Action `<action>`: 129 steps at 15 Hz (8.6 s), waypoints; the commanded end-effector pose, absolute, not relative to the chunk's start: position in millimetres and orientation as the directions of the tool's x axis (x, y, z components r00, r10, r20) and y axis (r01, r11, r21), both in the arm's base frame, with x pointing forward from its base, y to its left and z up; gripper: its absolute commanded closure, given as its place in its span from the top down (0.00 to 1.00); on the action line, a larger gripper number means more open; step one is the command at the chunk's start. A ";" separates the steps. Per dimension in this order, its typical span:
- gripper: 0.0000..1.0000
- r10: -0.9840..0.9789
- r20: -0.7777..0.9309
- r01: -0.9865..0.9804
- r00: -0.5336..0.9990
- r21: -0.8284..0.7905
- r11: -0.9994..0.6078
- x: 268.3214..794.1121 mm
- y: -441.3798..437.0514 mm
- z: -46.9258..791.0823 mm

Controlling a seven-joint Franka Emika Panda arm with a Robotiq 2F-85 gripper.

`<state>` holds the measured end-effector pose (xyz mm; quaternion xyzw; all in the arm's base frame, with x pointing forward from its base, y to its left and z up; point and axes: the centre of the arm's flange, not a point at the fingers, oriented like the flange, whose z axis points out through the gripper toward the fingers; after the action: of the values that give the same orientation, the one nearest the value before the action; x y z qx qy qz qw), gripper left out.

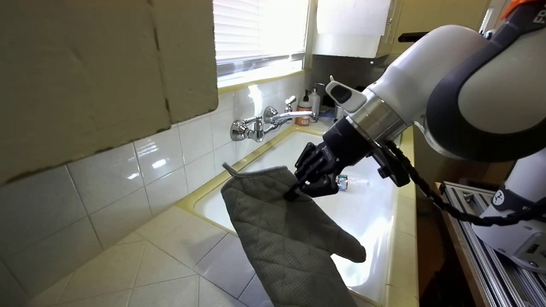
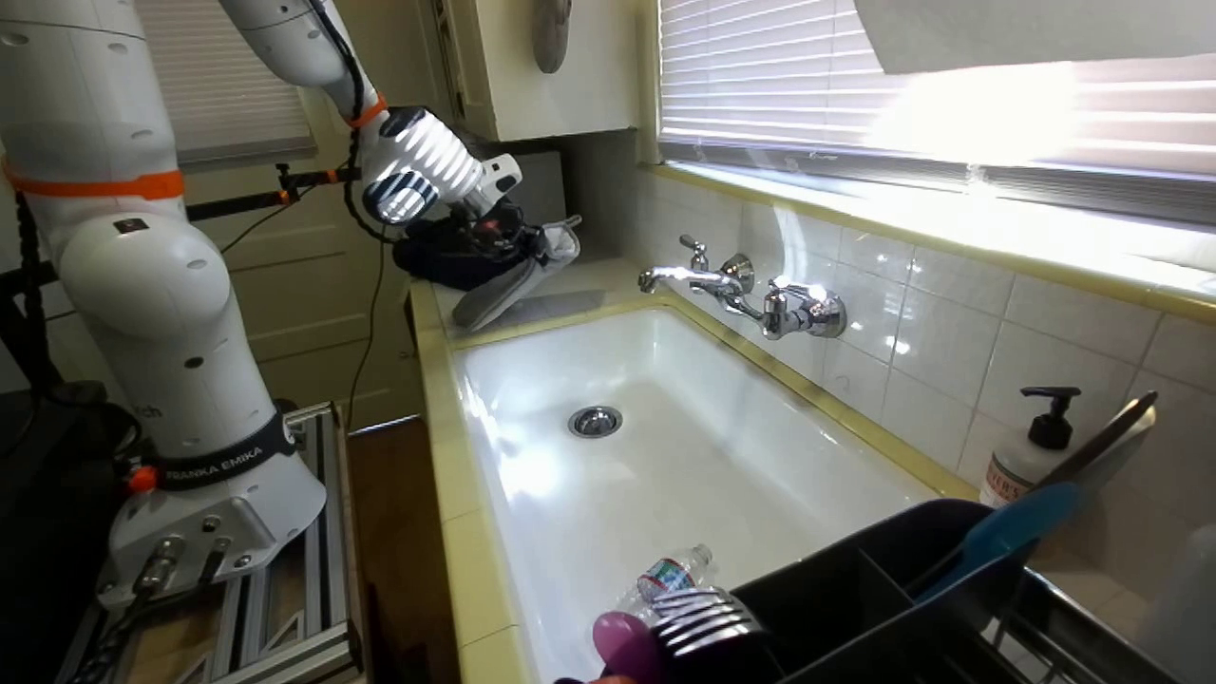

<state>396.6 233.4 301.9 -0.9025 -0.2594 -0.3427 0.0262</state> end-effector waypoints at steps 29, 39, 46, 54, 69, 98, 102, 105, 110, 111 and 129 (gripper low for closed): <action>0.04 0.801 0.574 0.518 0.170 0.639 -0.569 351.4 226.5 451.0; 0.04 0.812 0.583 0.446 0.025 0.720 -0.531 319.4 219.0 523.0; 0.04 0.820 0.563 0.369 -0.100 0.787 -0.495 301.3 217.5 565.7; 0.04 0.796 0.555 0.267 -0.242 0.826 -0.496 294.4 229.4 618.6; 0.18 0.787 0.546 0.147 -0.286 0.837 -0.528 288.3 233.7 662.9; 0.04 0.766 0.572 0.048 -0.293 0.809 -0.586 344.9 268.9 770.6; 0.04 0.761 0.582 0.038 -0.287 0.801 -0.598 349.9 274.0 780.8; 0.04 0.763 0.583 0.036 -0.278 0.801 -0.598 355.3 277.5 786.3; 0.04 0.773 0.585 0.034 -0.244 0.802 -0.596 367.3 281.1 790.3; 0.04 0.774 0.586 0.035 -0.239 0.802 -0.597 369.5 281.2 791.4; 0.04 0.773 0.584 0.052 -0.248 0.805 -0.591 382.9 268.2 775.6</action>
<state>378.2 270.7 768.5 -0.5564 -0.3657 -0.6987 -0.2617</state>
